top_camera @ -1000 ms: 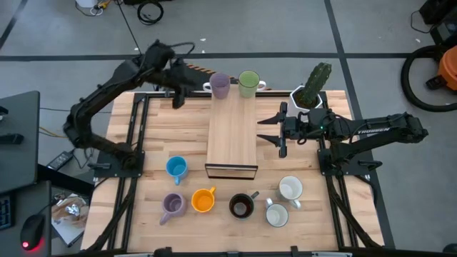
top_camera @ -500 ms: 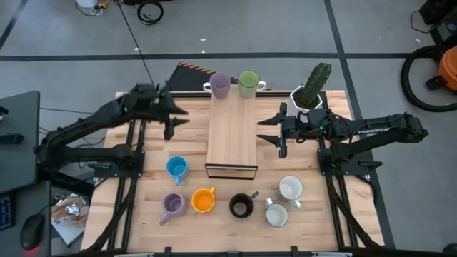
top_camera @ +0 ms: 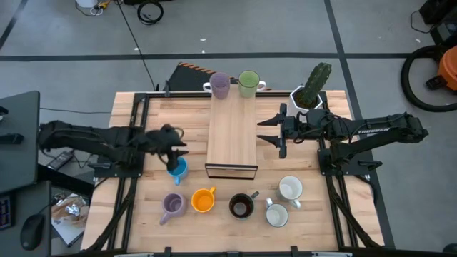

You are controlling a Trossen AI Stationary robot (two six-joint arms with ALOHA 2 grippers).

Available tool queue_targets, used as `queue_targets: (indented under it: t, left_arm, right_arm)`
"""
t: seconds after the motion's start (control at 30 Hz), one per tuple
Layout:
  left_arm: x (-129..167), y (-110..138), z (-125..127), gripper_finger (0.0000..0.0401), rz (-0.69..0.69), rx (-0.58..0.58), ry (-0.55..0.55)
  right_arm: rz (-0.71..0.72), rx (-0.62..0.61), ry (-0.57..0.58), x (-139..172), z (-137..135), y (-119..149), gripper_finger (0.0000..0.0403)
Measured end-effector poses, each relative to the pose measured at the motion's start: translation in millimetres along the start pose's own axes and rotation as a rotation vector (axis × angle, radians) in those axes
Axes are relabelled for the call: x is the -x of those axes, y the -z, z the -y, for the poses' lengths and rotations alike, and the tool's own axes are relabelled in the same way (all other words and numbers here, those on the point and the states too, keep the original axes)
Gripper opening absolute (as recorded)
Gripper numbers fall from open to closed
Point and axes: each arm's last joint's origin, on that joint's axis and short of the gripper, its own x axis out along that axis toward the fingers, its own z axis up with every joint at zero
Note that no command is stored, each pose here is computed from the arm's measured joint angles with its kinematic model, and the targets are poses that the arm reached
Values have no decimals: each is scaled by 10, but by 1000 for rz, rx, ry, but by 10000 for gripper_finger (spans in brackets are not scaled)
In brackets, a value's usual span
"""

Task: Place coffee mugs
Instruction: Put the light blue mug on the shelf

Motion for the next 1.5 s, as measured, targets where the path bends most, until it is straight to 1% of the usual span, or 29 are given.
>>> queue_targets:
  t: [0.13,0.27,0.33,0.5,0.63,0.77,0.87,1.0,1.17,1.37,1.5]
  left_arm:
    - [60,121,169,153,-40,76,5]
    - [123,259,278,153,-121,216,17]
    - [160,323,335,153,-157,267,30]
    - [246,425,468,153,-205,363,81]
    - [284,468,519,153,-225,401,100]
    - [298,508,508,152,-254,413,74]
    - [297,557,432,152,-296,399,-7]
    - [287,586,336,152,-331,439,-101]
    - [261,559,291,152,-323,474,-129]
    - [228,532,213,152,-314,585,-193]
    - [208,513,173,152,-309,618,-215]
  right_arm:
    - [-19,4,-2,0,-2,19,210]
    - [-39,14,-5,1,-5,38,210]
    - [-51,30,-7,1,-6,50,210]
    - [-50,74,-8,1,-6,49,210]
    - [-43,112,-8,1,-5,43,210]
    - [-41,125,-7,1,-3,41,210]
    - [-27,145,-4,0,-1,27,210]
    - [0,172,1,0,2,0,210]
    - [11,188,7,-1,11,-10,210]
    - [7,184,10,-5,26,-4,210]
    - [0,182,5,-6,24,4,207]
